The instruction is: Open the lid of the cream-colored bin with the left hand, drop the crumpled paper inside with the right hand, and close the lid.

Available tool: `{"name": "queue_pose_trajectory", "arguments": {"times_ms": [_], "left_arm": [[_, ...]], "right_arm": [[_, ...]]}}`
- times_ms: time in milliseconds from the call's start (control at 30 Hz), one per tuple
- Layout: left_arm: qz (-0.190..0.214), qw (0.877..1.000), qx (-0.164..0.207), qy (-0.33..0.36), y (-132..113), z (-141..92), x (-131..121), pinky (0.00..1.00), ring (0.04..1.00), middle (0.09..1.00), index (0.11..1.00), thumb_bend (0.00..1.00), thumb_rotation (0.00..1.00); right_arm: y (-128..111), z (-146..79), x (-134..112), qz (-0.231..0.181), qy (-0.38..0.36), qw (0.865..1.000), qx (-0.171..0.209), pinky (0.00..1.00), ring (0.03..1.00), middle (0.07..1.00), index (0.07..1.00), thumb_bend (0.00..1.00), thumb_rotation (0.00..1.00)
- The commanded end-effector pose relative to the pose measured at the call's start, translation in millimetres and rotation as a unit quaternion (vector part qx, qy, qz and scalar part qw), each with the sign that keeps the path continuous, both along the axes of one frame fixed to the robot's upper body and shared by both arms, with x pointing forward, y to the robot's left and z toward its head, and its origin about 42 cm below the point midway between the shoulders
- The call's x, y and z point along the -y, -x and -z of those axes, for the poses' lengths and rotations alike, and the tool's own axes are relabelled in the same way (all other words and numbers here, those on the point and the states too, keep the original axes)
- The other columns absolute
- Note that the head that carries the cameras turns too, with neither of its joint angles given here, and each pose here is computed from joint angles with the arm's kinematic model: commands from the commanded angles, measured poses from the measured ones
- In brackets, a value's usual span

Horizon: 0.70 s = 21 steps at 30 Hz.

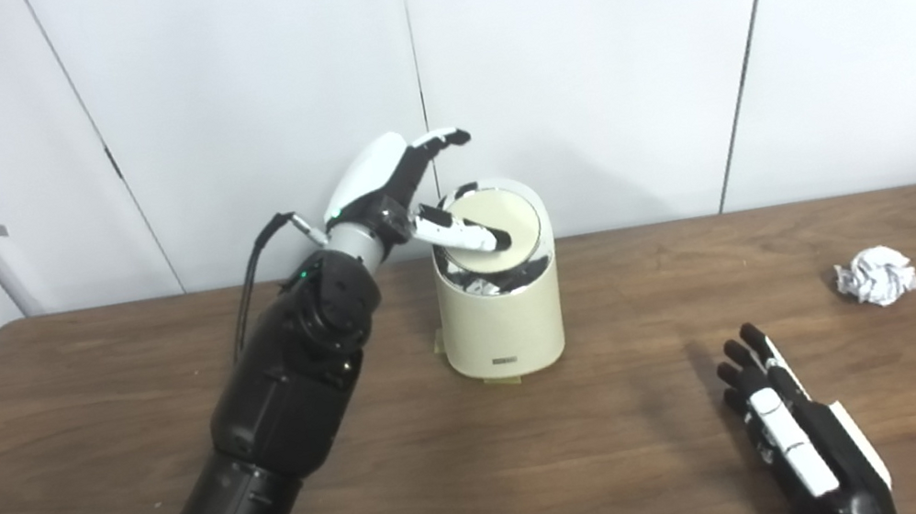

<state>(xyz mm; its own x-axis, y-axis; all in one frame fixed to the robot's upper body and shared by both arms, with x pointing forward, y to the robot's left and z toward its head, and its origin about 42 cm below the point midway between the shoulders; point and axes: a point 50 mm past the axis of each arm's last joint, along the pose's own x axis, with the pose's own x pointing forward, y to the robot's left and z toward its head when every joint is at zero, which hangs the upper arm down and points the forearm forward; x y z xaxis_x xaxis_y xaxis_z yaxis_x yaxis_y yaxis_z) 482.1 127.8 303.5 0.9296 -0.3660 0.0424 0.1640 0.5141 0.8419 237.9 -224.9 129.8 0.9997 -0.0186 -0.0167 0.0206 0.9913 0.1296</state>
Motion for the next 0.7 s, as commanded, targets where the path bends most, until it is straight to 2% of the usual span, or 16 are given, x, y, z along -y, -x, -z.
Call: {"name": "queue_pose_trajectory", "arguments": {"times_ms": [0, 267, 500, 667], "left_arm": [[0.009, 0.998, 0.064, -0.02, -7.2, -42.6, 6.2, 0.84, 0.933, 0.932, 0.919, 0.95, 0.25], [0.012, 0.993, 0.087, -0.074, -11.1, -33.9, 6.7, 0.81, 0.912, 0.912, 0.894, 0.97, 0.24], [0.027, 0.988, 0.113, -0.102, -13.4, -22.3, 6.5, 0.88, 0.915, 0.899, 0.885, 0.98, 0.22], [0.028, 0.986, 0.119, -0.115, -13.3, -18.5, 6.3, 0.87, 0.914, 0.906, 0.892, 0.97, 0.22]], "right_arm": [[9.1, -5.7, -9.0, 0.005, -0.021, 1.0, 0.021, 1.0, 0.967, 0.975, 1.0, 0.51, 0.73], [10.2, -8.8, -9.3, 0.009, -0.02, 0.999, 0.023, 1.0, 0.961, 0.97, 1.0, 0.53, 0.72], [9.4, -10.1, -8.7, 0.01, -0.016, 0.999, 0.028, 1.0, 0.964, 0.968, 1.0, 0.52, 0.72], [9.4, -11.5, -8.2, 0.01, -0.011, 0.999, 0.028, 1.0, 0.96, 0.964, 1.0, 0.51, 0.74]]}}
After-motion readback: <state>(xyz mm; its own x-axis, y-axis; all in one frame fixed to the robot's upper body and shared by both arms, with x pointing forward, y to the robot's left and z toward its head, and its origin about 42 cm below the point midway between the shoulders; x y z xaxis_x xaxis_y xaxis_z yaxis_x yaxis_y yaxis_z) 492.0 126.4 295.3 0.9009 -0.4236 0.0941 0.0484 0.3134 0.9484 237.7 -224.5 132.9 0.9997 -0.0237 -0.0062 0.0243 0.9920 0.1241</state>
